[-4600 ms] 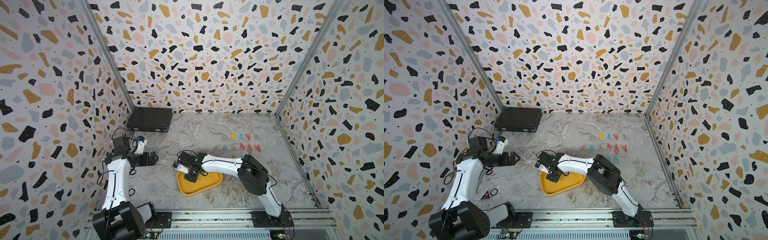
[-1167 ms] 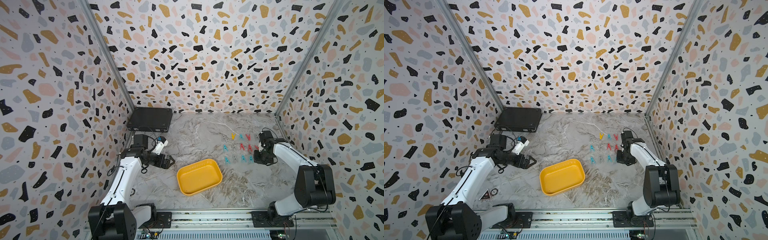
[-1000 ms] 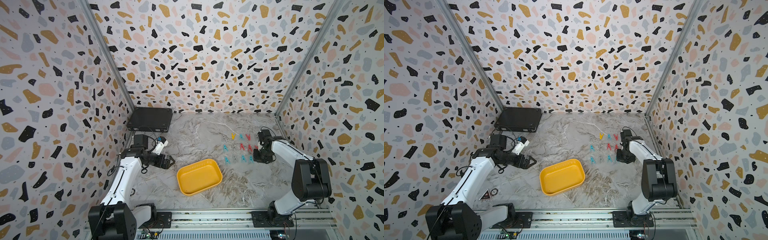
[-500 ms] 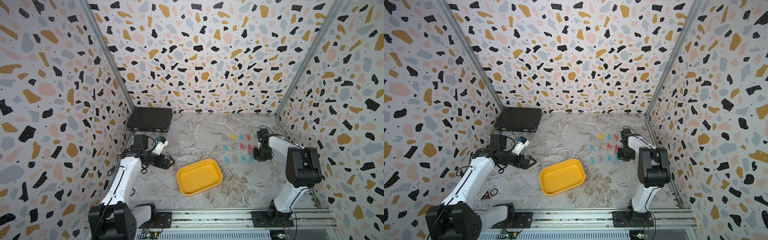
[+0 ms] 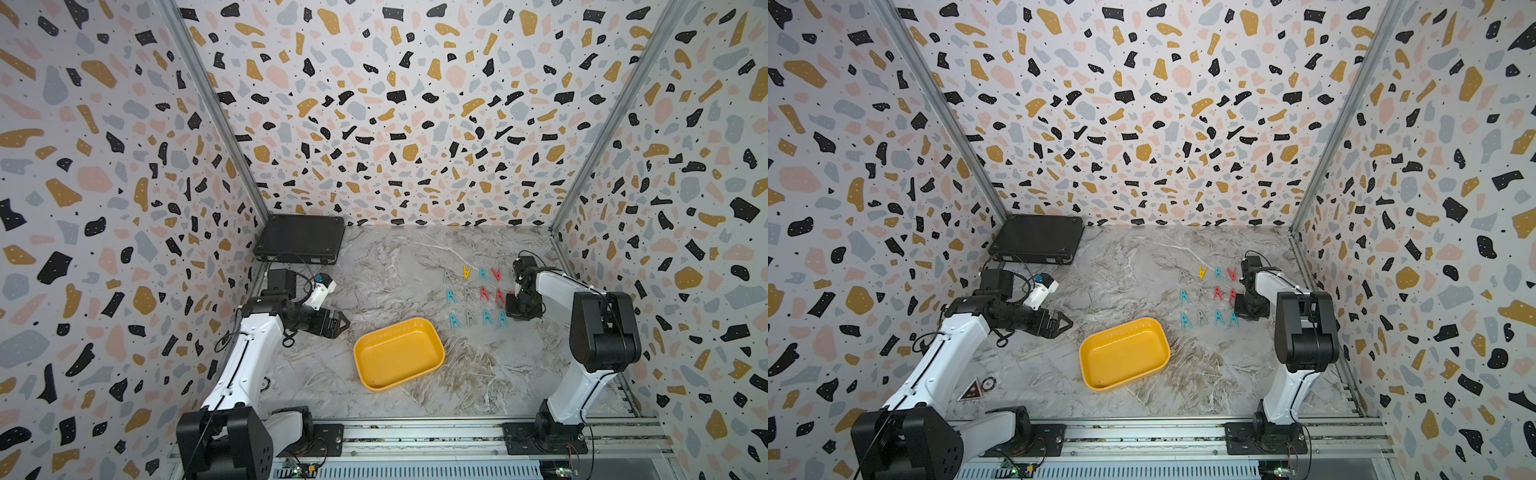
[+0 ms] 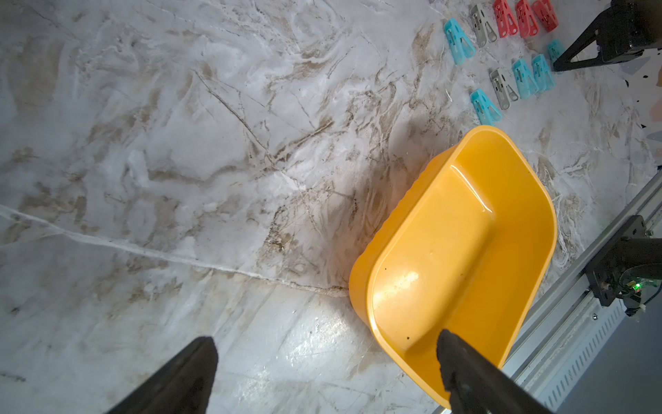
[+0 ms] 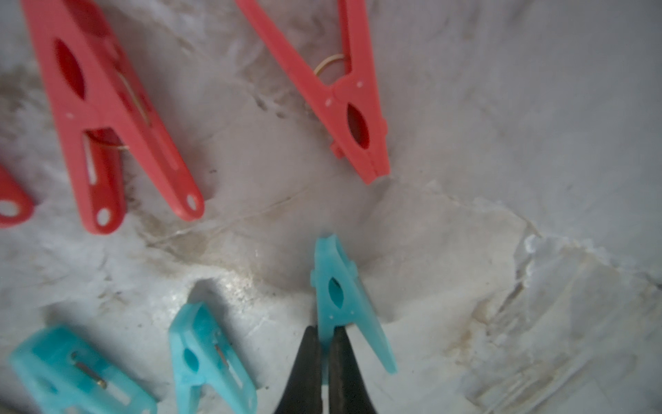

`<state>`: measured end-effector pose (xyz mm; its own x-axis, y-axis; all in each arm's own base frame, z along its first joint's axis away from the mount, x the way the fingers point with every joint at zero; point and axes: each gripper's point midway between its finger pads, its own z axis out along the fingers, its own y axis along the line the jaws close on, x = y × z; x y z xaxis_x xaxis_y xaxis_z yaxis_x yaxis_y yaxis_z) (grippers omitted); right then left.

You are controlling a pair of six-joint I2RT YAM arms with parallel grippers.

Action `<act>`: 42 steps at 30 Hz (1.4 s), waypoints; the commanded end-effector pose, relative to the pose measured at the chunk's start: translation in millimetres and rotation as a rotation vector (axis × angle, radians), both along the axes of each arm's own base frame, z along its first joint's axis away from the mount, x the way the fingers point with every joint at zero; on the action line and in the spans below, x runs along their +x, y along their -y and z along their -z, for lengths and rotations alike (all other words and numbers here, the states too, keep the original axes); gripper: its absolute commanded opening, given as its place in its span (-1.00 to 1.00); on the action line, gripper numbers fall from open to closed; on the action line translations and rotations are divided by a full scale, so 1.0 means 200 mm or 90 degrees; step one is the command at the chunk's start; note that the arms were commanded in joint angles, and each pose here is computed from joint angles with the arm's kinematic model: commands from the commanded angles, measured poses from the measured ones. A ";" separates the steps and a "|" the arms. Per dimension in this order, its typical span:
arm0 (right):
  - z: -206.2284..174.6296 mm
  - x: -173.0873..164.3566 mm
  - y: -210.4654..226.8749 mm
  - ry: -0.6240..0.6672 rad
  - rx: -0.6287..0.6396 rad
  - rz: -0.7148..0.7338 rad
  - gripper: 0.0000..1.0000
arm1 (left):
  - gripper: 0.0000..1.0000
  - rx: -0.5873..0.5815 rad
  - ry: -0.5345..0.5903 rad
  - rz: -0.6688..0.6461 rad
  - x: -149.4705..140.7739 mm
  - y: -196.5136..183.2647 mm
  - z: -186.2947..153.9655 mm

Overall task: Take the clothespins out of the storage box
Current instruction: Place the clothespin at the center of the board, then reset both arms

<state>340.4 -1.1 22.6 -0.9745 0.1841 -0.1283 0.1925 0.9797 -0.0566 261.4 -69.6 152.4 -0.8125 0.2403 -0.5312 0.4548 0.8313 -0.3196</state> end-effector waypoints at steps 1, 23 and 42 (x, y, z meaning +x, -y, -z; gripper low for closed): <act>-0.02 -0.07 -0.01 -0.007 0.014 0.012 -0.97 | 0.99 0.004 0.004 0.004 0.00 0.00 0.01; -0.02 -0.11 -0.03 -0.001 0.029 0.019 -0.58 | 0.99 0.007 0.005 0.003 0.00 0.00 0.02; -0.52 -0.13 -0.16 0.195 0.132 -0.026 0.52 | 0.99 0.041 0.031 -0.026 0.04 -0.05 0.00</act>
<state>325.6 23.3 112.0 -0.9128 0.2088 -0.3511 0.1667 0.9751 0.1465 265.6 -62.6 150.6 -0.8110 0.2455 -0.5311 0.4409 0.8531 -0.2790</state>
